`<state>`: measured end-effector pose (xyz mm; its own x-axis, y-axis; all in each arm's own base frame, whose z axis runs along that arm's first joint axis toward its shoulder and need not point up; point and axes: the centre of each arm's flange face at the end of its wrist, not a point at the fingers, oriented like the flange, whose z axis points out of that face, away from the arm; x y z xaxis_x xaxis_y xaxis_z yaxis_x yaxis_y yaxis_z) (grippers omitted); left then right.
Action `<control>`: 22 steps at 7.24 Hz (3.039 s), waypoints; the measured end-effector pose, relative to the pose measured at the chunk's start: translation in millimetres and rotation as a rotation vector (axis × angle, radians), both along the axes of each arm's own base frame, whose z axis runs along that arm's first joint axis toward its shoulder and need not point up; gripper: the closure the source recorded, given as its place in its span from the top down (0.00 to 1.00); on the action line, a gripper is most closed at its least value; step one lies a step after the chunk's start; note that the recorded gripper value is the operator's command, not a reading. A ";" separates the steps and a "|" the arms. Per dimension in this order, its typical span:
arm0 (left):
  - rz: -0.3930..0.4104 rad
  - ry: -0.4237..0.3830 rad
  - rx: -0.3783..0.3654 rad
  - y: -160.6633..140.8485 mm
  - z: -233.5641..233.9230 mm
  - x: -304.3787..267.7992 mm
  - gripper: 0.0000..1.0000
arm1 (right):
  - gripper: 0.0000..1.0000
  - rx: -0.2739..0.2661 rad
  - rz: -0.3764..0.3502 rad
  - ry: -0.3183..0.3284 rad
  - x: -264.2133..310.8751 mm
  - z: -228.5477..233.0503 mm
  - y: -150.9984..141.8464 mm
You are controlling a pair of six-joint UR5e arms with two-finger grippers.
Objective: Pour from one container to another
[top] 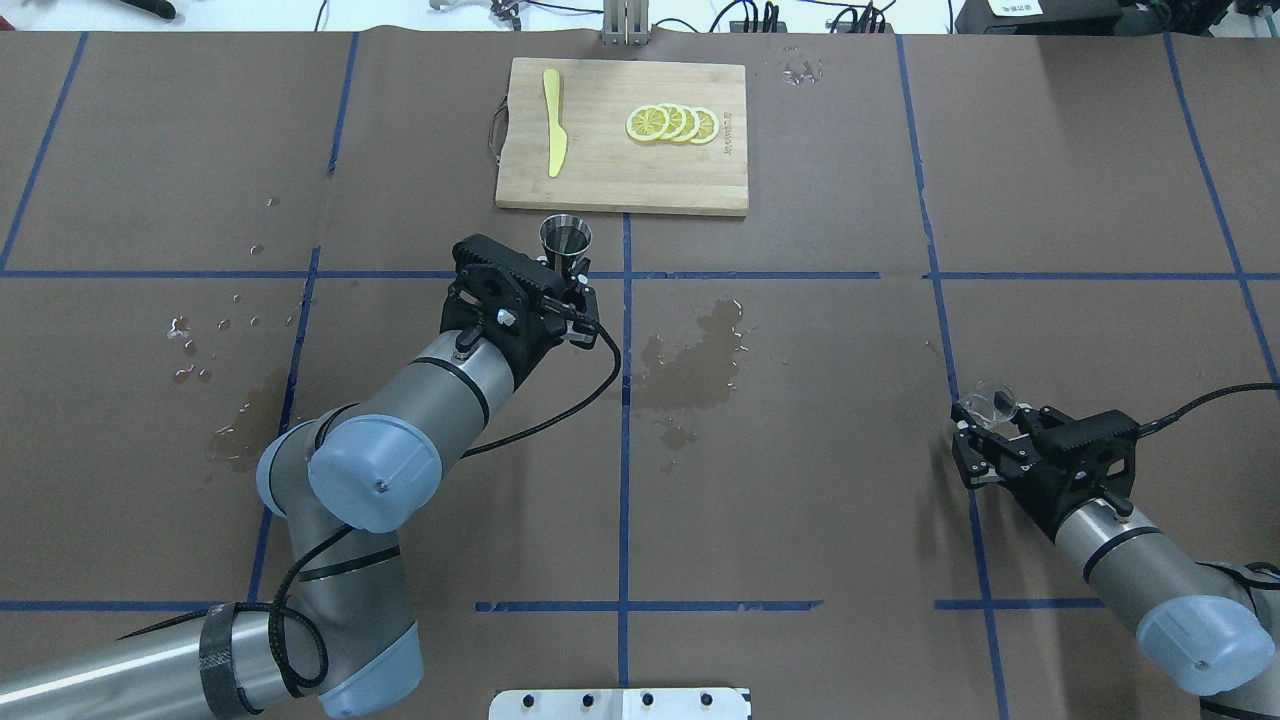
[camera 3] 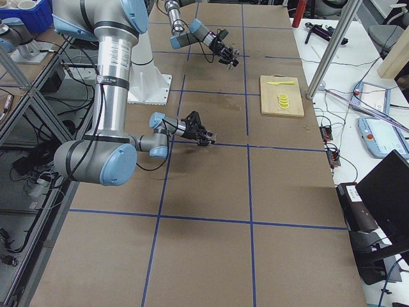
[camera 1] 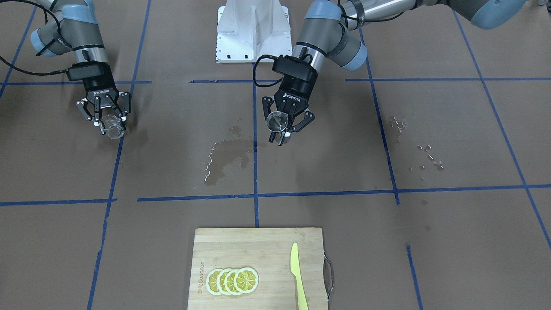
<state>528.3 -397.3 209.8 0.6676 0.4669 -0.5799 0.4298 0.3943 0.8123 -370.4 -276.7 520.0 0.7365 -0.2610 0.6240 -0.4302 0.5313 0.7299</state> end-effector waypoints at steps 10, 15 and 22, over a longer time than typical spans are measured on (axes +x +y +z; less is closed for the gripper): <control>0.237 0.047 0.113 14.8 -25.4 21.6 0.00 | 0.00 0.159 -0.282 0.216 6.0 -237.6 -101.2; 0.246 0.081 0.121 7.5 -33.1 47.4 0.00 | 0.00 0.256 -0.285 0.360 15.6 -298.6 -117.5; 0.260 0.101 0.132 7.9 -41.8 53.7 0.00 | 0.00 0.302 -0.311 0.660 -10.0 -372.7 -140.7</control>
